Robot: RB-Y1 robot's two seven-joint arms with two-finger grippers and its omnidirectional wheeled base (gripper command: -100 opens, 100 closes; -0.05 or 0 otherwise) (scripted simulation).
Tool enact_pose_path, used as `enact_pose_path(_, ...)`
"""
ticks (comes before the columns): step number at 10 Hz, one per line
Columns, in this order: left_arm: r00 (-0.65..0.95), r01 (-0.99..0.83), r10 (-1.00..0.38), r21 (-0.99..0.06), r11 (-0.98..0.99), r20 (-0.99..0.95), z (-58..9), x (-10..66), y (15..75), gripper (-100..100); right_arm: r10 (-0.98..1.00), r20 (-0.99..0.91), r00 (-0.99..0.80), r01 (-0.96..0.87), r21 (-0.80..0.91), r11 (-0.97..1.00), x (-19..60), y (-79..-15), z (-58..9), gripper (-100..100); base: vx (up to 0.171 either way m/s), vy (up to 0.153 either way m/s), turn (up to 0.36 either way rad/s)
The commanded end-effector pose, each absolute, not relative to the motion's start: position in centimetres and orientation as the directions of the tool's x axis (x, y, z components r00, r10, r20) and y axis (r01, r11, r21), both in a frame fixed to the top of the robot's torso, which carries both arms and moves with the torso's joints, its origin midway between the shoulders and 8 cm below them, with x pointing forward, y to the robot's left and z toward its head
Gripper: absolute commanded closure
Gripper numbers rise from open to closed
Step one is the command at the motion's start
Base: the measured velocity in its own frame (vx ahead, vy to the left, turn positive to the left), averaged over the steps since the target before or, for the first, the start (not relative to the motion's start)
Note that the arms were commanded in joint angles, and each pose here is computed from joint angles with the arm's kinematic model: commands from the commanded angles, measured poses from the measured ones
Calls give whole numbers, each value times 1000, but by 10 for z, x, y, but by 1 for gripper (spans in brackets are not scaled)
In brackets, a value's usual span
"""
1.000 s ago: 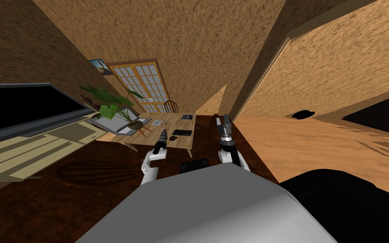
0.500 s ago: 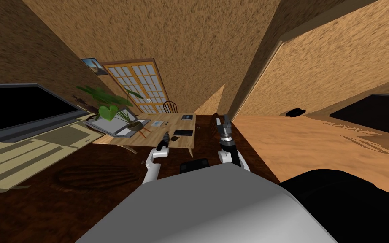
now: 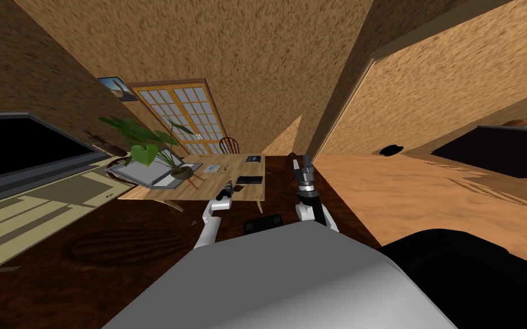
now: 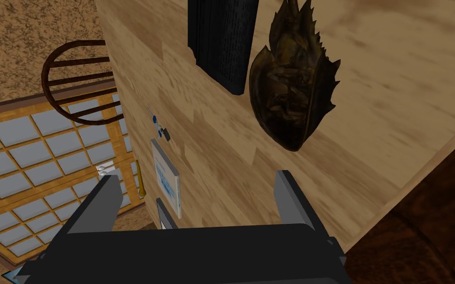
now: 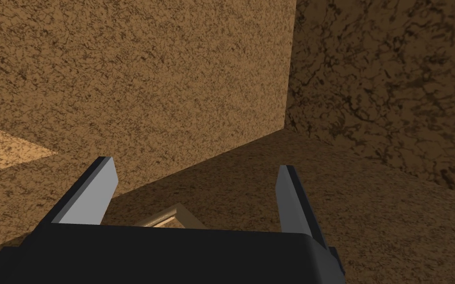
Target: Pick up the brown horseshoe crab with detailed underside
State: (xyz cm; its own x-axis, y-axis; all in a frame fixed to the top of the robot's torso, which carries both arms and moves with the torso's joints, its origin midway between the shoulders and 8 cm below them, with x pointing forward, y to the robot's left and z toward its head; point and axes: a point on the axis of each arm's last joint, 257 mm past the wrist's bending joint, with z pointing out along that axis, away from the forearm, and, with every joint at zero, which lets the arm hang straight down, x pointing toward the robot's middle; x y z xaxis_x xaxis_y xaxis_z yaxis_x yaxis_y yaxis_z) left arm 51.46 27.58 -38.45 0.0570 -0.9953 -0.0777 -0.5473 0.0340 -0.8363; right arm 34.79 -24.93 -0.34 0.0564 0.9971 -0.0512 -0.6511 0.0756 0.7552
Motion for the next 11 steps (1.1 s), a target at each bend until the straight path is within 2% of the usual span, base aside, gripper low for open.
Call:
enact_pose_path(1, 66, -594, -997, -805, -8, -39, -405, 507, 269, -100, 997, -51, 56, -651, 755, 76, 348, -249, -3, 0, 14, 87, -83)
enact_pose_path(7, 95, -697, -994, -709, -106, 55, -454, 484, 241, -100, 997, -51, 56, -651, 755, 76, 348, -249, -3, 0, 25, 51, -58)
enact_pose_path(8, 91, -685, -995, -722, -96, 45, -449, 490, 245, -100, 997, -51, 56, -651, 755, 76, 348, -249, -3, 0, 18, 18, -10)
enact_pose_path(9, 92, -688, -995, -719, -98, 47, -450, 489, 245, 0, 997, -51, 56, -651, 755, 76, 348, -249, -3, 0, 0, 0, 0)
enact_pose_path(10, 92, -687, -995, -720, -98, 47, -458, 487, 246, -100, 997, -51, 56, -651, 755, 76, 348, -249, -3, 0, 54, -1, -1)
enact_pose_path(11, 92, -686, -995, -721, -98, 47, -461, 486, 246, -100, 997, -51, 56, -651, 755, 76, 348, -249, -3, 0, 79, -5, 1)
